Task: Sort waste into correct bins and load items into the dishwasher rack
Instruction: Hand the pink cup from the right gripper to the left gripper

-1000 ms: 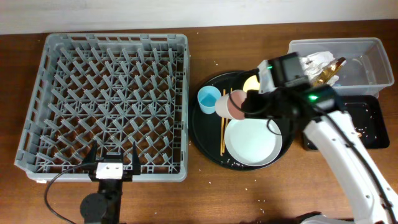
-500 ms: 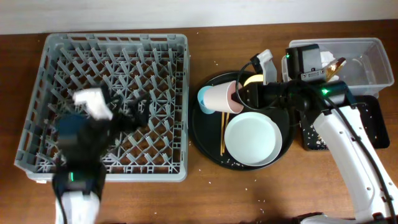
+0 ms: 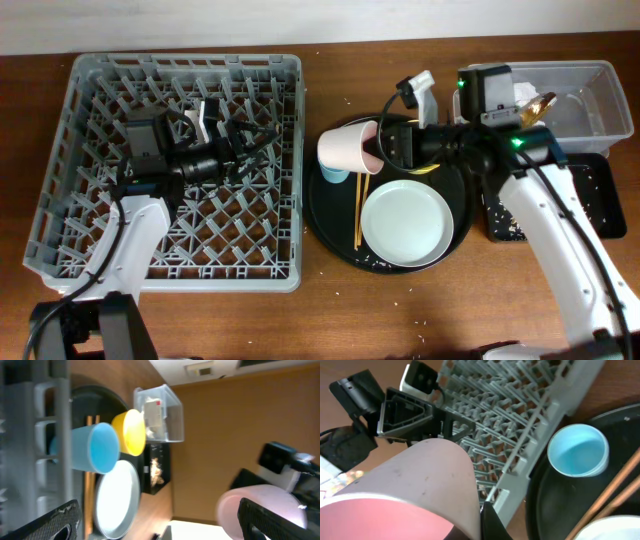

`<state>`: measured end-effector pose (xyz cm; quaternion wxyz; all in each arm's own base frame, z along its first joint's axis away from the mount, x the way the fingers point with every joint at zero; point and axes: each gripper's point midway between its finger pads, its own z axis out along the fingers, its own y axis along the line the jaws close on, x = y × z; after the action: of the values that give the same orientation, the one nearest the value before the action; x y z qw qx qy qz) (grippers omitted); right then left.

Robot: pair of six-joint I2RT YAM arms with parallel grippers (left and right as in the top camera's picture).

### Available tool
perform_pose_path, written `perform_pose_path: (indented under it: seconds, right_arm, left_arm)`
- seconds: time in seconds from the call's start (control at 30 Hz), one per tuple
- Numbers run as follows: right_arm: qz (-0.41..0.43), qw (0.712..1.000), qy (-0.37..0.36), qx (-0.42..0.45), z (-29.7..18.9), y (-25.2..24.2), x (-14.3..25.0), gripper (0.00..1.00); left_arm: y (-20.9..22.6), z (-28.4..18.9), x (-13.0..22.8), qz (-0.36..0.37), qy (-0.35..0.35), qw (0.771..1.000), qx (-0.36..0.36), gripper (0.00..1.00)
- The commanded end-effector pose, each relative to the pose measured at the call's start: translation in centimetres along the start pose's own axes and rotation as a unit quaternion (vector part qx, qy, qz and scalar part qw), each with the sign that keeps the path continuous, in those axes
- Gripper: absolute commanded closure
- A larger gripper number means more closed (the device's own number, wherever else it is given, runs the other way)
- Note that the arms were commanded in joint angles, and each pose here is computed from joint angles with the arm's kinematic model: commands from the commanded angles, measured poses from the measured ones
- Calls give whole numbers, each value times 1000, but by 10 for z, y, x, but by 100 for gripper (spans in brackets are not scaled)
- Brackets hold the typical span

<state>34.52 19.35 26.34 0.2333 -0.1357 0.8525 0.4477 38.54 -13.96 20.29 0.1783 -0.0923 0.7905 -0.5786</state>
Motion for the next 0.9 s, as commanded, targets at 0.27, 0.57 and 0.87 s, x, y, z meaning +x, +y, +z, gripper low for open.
perform_pose_path:
  seconds: [0.27,0.57,0.87]
  right_arm:
    - [-34,989,42,-134,70,30,-1,96]
    - [-69,982,35,-170,116,42,-6,96]
    - [-86,985,27,-145,147,45,-2,96]
  left_arm:
    - [-41,-5,19,-65,81,991,84,11]
    - [-51,-10,32,-63,123,984,113,10]
    - [-55,-12,37,-62,137,981,123,17]
